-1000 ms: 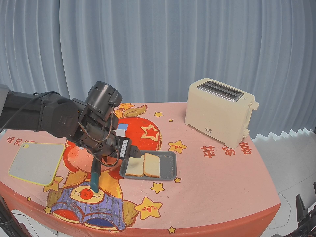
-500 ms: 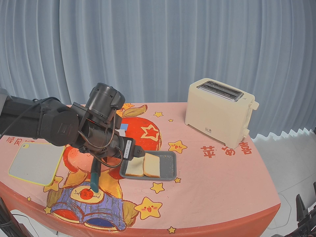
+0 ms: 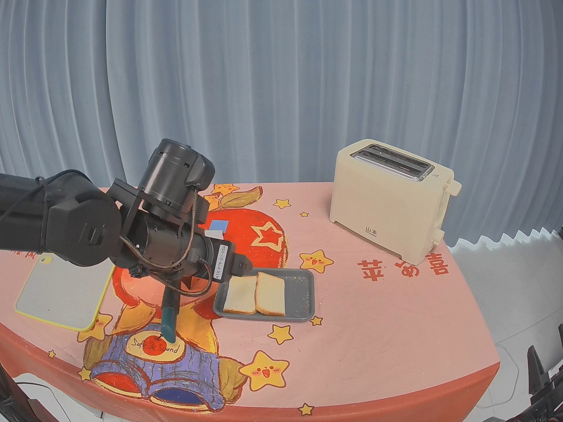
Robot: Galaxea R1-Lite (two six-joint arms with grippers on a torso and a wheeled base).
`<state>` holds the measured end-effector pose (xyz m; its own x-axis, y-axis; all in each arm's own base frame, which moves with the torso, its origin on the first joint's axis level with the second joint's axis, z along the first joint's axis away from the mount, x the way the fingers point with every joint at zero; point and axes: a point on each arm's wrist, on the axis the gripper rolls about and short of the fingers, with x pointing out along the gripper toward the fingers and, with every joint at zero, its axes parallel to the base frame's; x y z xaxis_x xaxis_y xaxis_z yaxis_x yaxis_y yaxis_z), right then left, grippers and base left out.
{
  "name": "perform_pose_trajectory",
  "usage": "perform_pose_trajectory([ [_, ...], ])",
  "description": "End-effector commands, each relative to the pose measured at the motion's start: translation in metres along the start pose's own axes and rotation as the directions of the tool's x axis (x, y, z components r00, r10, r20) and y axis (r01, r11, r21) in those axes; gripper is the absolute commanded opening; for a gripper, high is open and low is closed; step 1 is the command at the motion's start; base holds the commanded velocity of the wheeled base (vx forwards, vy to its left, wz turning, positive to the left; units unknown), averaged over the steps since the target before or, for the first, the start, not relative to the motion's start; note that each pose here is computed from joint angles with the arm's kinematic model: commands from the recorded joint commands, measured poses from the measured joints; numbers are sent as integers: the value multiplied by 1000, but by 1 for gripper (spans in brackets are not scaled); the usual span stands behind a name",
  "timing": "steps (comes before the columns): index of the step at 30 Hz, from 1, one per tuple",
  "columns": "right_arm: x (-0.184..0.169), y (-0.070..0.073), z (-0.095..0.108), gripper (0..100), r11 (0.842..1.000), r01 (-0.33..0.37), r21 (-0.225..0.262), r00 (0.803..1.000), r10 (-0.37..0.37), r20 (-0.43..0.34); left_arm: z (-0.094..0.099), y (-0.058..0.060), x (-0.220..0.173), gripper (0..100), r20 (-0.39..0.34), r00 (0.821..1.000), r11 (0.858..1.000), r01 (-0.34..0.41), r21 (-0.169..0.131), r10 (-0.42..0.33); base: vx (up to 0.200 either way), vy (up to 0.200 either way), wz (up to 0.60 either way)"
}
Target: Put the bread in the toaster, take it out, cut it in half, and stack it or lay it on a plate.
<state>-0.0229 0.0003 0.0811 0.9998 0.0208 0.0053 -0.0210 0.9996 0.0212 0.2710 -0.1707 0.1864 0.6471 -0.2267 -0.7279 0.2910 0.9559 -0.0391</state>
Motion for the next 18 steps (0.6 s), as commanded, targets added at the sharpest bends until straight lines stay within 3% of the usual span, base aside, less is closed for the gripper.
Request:
perform_pose_trajectory([
  [1, 0, 0, -5, 100, 1000, -1, 0, 1000, 1, -1, 0, 1, -2, 100, 32, 999, 1000, -25, -4, 25, 0, 0, 0],
  [18, 0, 0, -5, 100, 1000, -1, 0, 1000, 1, -1, -6, 0, -20, 100, 107, 993, 999, -41, 11, 39, 0, 0, 0],
])
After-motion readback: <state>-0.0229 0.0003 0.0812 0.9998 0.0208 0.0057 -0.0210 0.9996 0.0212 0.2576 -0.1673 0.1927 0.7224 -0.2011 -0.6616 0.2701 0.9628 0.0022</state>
